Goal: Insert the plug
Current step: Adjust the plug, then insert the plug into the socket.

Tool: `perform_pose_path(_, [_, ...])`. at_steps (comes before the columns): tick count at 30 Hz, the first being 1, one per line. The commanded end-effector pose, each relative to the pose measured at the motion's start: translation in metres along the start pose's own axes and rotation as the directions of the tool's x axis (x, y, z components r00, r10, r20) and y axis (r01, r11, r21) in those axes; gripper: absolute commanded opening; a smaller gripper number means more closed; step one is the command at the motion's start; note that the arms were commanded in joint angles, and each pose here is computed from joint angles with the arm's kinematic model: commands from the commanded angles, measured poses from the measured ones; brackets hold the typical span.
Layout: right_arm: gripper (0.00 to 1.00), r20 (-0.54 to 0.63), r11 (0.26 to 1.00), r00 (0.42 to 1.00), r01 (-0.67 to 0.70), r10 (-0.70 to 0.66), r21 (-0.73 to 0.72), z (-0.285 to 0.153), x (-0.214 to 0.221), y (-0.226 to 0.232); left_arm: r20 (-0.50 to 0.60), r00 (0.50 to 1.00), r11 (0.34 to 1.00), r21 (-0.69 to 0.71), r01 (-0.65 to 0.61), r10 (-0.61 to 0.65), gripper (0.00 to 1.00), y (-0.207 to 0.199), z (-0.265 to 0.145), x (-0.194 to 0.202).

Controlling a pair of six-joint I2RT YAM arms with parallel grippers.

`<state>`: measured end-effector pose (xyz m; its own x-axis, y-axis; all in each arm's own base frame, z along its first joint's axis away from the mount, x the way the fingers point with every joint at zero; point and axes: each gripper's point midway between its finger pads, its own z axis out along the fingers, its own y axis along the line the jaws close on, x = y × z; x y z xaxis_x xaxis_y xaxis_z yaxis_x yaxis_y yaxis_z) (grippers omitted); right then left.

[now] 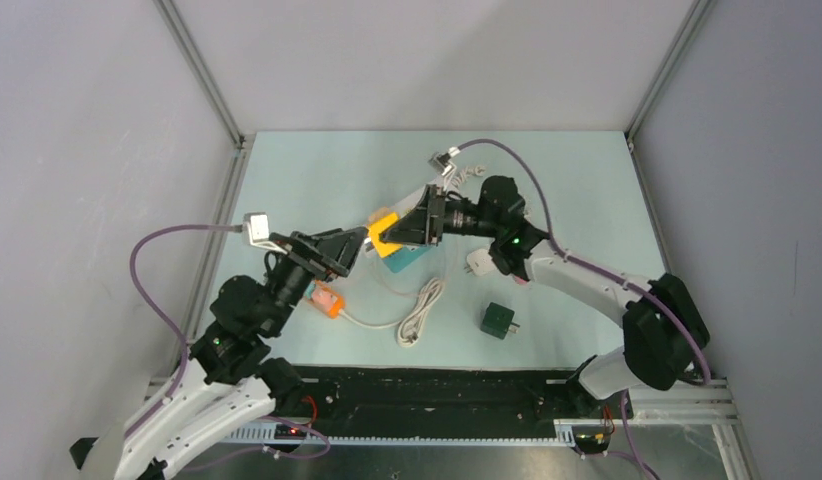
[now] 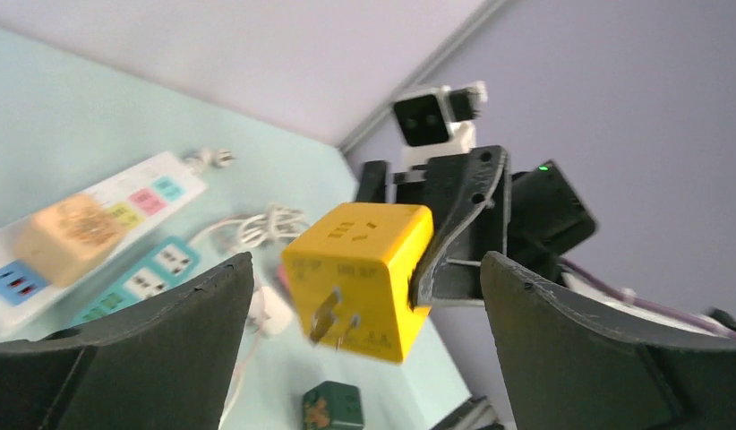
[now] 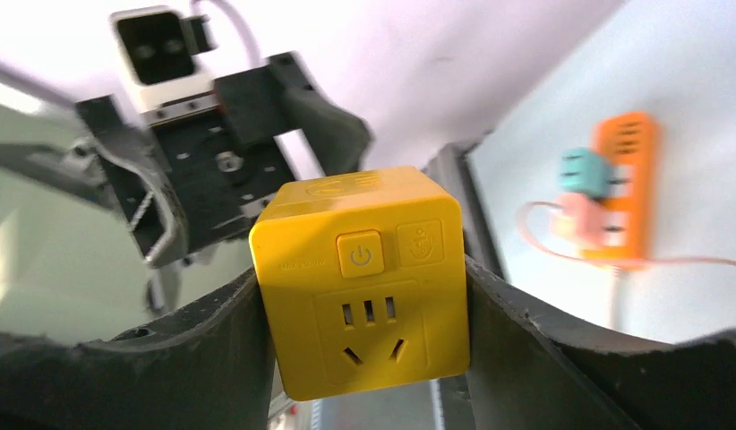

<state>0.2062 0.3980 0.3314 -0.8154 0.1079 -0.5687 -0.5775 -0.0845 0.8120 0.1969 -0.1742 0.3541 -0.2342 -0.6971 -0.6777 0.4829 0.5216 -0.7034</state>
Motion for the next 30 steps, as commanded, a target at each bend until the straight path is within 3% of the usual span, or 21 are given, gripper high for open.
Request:
perform_pose_path(1, [0.0, 0.01, 0.948, 0.99, 0.131, -0.14, 0.289, -0.046, -0.032, -0.037, -0.004, 0.995, 0.956, -0.276, -0.097, 0.1, 1.0, 0.045, 0.002, -0.011])
perform_pose_path(5, [0.0, 0.001, 0.838, 0.981, 0.167, -0.196, 0.519, -0.09, -0.061, -0.085, -0.055, 0.992, 0.912, -0.391, -0.126, 0.113, 1.0, 0.078, 0.018, -0.003])
perform_pose_path(8, [0.0, -0.016, 0.756, 0.969, 0.204, -0.248, 0.622, -0.109, -0.078, -0.11, -0.153, 0.982, 0.875, -0.454, -0.167, 0.108, 1.0, 0.107, 0.043, 0.011])
perform_pose_path(10, [0.0, -0.037, 0.708, 0.965, 0.217, -0.261, 0.672, -0.116, -0.085, -0.125, -0.23, 0.959, 0.84, -0.476, -0.259, 0.165, 1.0, 0.124, 0.061, 0.016])
perform_pose_path(13, [0.0, -0.051, 0.658, 0.963, 0.22, -0.266, 0.72, -0.125, -0.094, -0.145, -0.394, 0.87, 0.779, -0.426, -0.46, 0.298, 1.0, 0.143, 0.094, 0.027])
perform_pose_path(14, [0.0, -0.045, 0.655, 0.963, 0.216, -0.267, 0.724, -0.127, -0.098, -0.147, -0.433, 0.843, 0.785, -0.377, -0.491, 0.319, 1.0, 0.14, 0.102, 0.033])
perform_pose_path(17, [0.0, -0.036, 0.663, 0.966, 0.203, -0.257, 0.721, -0.131, -0.101, -0.151, -0.568, 0.703, 0.712, -0.267, -0.65, 0.429, 1.0, 0.164, 0.128, 0.053])
perform_pose_path(23, [0.0, -0.049, 0.65, 0.967, 0.206, -0.251, 0.732, -0.139, -0.1, -0.157, -0.712, 0.481, 0.599, -0.106, -0.794, 0.512, 1.0, 0.211, 0.145, 0.086])
perform_pose_path(26, [0.0, -0.034, 0.641, 0.968, 0.192, -0.251, 0.743, -0.145, -0.106, -0.164, -0.729, 0.475, 0.573, -0.138, -0.808, 0.494, 1.0, 0.227, 0.155, 0.086])
perform_pose_path(30, [0.0, -0.025, 0.617, 0.972, 0.169, -0.234, 0.769, -0.147, -0.116, -0.186, -0.716, 0.593, 0.638, -0.269, -0.721, 0.369, 1.0, 0.253, 0.179, 0.087])
